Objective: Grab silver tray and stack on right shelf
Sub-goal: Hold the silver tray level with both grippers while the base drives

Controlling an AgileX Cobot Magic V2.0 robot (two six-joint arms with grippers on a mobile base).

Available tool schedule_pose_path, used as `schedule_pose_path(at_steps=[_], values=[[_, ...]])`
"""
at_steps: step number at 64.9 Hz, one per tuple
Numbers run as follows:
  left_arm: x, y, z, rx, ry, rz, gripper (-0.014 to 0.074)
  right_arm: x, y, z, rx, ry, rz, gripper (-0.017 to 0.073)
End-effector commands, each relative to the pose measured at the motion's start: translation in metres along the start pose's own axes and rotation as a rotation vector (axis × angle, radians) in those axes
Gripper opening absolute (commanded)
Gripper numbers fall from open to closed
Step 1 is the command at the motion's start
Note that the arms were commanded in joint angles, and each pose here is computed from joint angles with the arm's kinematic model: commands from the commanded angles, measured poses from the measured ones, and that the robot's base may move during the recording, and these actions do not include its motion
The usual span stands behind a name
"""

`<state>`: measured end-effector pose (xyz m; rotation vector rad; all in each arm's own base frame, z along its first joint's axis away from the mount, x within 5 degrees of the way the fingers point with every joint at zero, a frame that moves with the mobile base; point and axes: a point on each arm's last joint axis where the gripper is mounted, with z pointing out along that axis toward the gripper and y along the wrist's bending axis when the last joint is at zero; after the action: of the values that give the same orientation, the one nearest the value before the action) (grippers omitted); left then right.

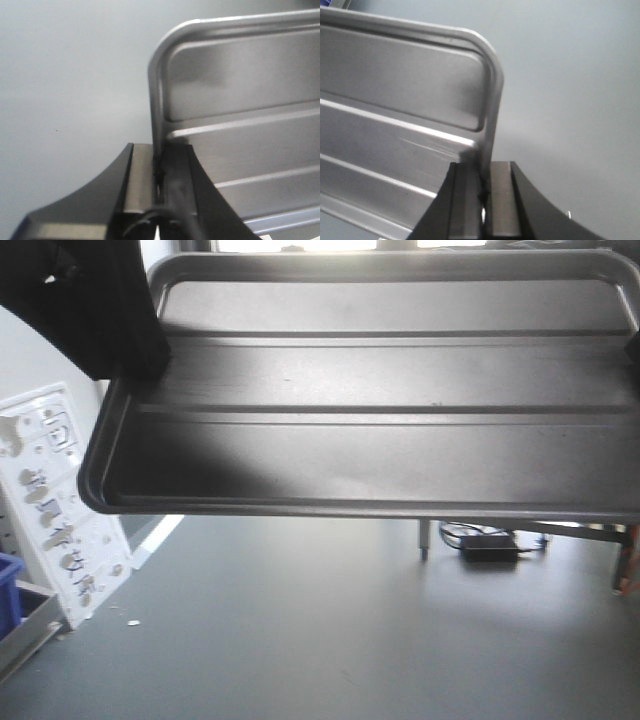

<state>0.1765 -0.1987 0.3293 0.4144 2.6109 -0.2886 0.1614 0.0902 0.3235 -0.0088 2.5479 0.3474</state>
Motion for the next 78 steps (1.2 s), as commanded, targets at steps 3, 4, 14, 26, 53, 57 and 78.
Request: schedule_pose_path(at_steps=[3, 4, 14, 26, 53, 57, 78], values=[[-0.004, 0.003, -0.004, -0.049, -0.017, 0.046, -0.0092, -0.011, 0.0, -0.011, -0.003, -0.098, -0.037, 0.0057], [-0.004, 0.003, -0.002, -0.052, -0.012, 0.047, -0.0092, -0.011, 0.0, -0.011, -0.003, -0.098, -0.037, 0.0057], [-0.005, -0.001, 0.014, -0.074, 0.027, 0.056, -0.0092, -0.011, 0.0, -0.011, -0.003, -0.098, -0.037, 0.0057], [-0.007, -0.005, 0.033, -0.101, 0.069, 0.068, -0.0092, -0.011, 0.0, -0.011, -0.003, -0.098, -0.037, 0.0057], [-0.018, 0.001, 0.022, -0.183, -0.003, -0.035, -0.0092, -0.011, 0.0, -0.011, -0.003, -0.098, -0.037, 0.0057], [-0.019, 0.005, 0.019, -0.216, -0.02, -0.028, -0.0092, -0.011, 0.0, -0.011, -0.003, -0.098, -0.037, 0.0057], [-0.019, 0.018, -0.012, -0.25, -0.102, -0.033, -0.0092, -0.011, 0.0, -0.011, -0.003, -0.098, -0.037, 0.0057]])
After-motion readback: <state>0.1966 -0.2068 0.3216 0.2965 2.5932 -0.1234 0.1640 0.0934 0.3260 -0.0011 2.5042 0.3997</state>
